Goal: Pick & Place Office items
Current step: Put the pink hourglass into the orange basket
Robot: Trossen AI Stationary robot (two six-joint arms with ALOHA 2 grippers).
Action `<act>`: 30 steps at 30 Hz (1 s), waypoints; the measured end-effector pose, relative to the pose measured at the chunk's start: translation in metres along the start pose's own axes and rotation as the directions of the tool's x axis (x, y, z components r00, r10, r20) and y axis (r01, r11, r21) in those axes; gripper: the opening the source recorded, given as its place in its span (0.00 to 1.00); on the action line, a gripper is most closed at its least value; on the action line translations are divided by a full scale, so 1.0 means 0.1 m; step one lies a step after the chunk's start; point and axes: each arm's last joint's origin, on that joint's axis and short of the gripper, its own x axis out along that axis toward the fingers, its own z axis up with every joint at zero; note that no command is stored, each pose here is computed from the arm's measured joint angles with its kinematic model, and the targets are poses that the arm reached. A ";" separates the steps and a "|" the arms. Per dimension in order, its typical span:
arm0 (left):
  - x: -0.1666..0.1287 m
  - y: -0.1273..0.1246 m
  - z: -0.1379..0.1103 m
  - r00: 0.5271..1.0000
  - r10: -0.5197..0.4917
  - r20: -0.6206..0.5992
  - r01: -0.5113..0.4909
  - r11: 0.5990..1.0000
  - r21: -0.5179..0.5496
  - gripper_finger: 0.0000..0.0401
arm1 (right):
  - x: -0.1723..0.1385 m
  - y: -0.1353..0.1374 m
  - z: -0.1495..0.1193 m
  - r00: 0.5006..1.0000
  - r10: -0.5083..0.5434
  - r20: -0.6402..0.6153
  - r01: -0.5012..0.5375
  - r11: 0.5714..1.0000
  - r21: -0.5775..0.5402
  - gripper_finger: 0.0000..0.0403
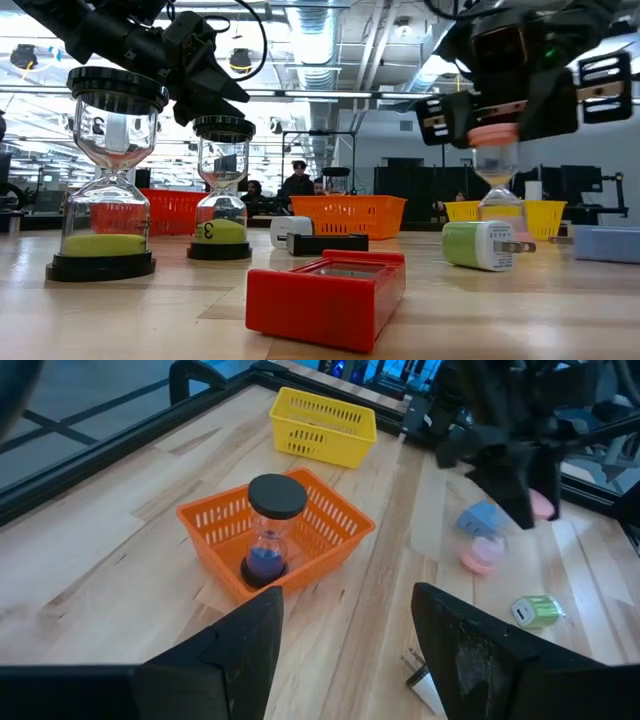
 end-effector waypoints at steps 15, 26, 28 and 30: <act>0.00 0.00 0.00 1.000 0.000 -0.001 0.000 1.000 0.001 0.54 | -0.36 -0.39 -0.01 0.986 -0.166 0.033 0.164 0.984 0.066 0.23; 0.00 0.00 0.00 1.000 0.000 -0.001 0.000 1.000 0.001 0.54 | -0.50 -0.58 0.29 0.973 -0.206 0.108 0.188 0.970 0.157 0.26; 0.00 0.00 0.00 1.000 0.000 -0.001 0.000 1.000 0.001 0.54 | -0.53 -0.62 0.37 0.968 -0.216 0.125 0.198 0.970 0.142 0.28; 0.00 0.00 0.00 1.000 0.000 -0.001 0.000 1.000 0.001 0.54 | -0.56 -0.65 0.45 0.965 -0.223 0.137 0.206 0.970 0.130 0.28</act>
